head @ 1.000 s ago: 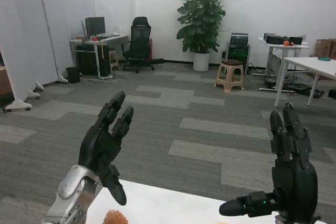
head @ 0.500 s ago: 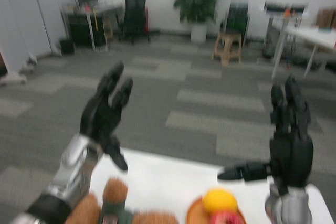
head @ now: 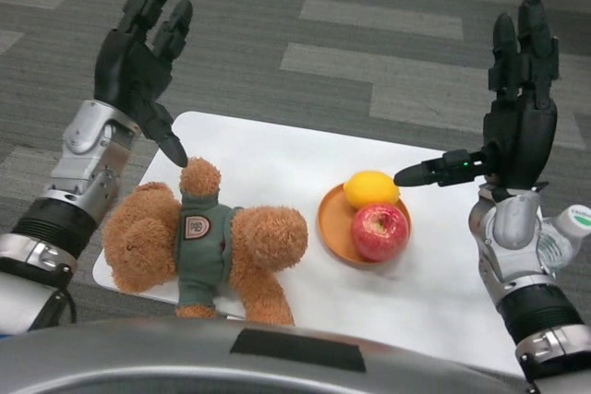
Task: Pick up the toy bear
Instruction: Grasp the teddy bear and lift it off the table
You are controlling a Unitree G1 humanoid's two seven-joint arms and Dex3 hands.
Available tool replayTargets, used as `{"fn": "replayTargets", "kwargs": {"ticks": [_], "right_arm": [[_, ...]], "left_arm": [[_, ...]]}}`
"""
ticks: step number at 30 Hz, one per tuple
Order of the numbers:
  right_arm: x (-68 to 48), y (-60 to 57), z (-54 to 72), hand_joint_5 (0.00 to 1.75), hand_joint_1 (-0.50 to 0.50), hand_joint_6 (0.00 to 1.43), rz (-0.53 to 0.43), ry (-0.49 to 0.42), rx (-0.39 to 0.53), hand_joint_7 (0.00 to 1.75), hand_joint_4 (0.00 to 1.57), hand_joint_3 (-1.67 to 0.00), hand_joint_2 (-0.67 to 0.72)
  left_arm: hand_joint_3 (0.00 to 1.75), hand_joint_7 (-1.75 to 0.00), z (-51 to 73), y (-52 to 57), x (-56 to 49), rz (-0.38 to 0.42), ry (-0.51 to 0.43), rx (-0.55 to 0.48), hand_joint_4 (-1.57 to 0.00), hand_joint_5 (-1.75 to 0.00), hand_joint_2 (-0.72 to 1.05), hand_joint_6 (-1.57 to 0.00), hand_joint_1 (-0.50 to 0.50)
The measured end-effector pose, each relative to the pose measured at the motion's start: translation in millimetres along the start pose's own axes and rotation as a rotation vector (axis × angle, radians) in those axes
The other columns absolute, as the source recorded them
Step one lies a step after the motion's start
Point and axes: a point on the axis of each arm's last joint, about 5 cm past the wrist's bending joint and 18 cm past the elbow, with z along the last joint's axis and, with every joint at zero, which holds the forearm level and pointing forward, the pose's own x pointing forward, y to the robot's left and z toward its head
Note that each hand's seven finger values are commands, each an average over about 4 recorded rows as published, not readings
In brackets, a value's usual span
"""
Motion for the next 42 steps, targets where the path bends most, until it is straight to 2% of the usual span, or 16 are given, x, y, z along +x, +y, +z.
{"fn": "replayTargets", "kwargs": {"ticks": [8,12,15,20,22,28,33,34,38,42], "right_arm": [[-4.7,-10.9,-1.0,0.17,-0.46,0.0,0.022,0.059,-0.042,0.09,0.0,0.0,0.15],[-9.2,-15.7,-3.1,0.17,-0.46,0.0,0.018,0.097,-0.06,0.07,0.0,0.0,0.09],[-9.7,-17.8,-3.4,0.17,-0.46,0.0,0.025,0.105,-0.069,0.07,0.0,0.0,0.09],[-10.5,-22.0,-3.4,0.15,-0.46,0.0,0.029,0.114,-0.086,0.07,0.0,0.0,0.08],[-11.4,-23.1,-3.4,0.19,-0.46,0.0,0.029,0.119,-0.09,0.07,0.0,0.0,0.04],[-16.6,-29.3,-2.6,0.19,-0.46,0.0,0.03,0.142,-0.111,0.07,0.0,0.0,0.03],[-17.9,-31.2,-2.5,0.19,-0.46,0.0,0.022,0.15,-0.113,0.07,0.0,0.0,0.03],[-18.0,-31.8,-2.4,0.19,-0.46,0.0,0.02,0.152,-0.114,0.07,0.0,0.0,0.03],[-19.1,-35.5,-1.8,0.19,-0.46,0.0,0.022,0.161,-0.127,0.07,0.0,0.0,0.03],[-19.5,-39.2,-1.0,0.19,-0.46,0.0,0.024,0.167,-0.14,0.07,0.0,0.0,0.03]], "left_arm": [[0.09,-0.21,20.1,18.5,-7.7,-0.083,0.163,0.078,0.0,0.0,-0.55,0.0,-0.38],[0.09,-0.21,43.8,27.1,-9.9,-0.165,0.3,0.181,0.0,0.0,-0.55,0.0,-0.41],[0.09,-0.21,53.1,26.6,-9.2,-0.215,0.369,0.242,0.0,0.0,-0.5,0.0,-0.43],[0.09,-0.21,54.6,20.4,-9.2,-0.279,0.444,0.318,0.0,0.0,-0.39,0.0,-0.46],[0.09,-0.21,53.6,17.7,-9.4,-0.3,0.464,0.344,0.0,0.0,-0.35,0.0,-0.47],[0.09,-0.21,55.1,5.1,-8.0,-0.434,0.559,0.57,0.0,0.0,-0.28,0.0,-0.48],[0.07,-0.21,53.4,-2.5,-7.9,-0.502,0.61,0.669,0.0,0.0,-0.28,0.0,-0.48],[0.07,-0.21,52.3,-5.4,-7.6,-0.523,0.62,0.687,0.0,0.0,-0.28,0.0,-0.48],[0.09,-0.21,45.5,-29.2,-0.8,-0.684,0.63,0.773,0.0,0.0,-0.21,0.0,-0.48],[0.09,-0.21,38.9,-48.7,3.6,-0.823,0.632,0.807,0.0,0.0,-0.19,0.0,-0.48]]}}
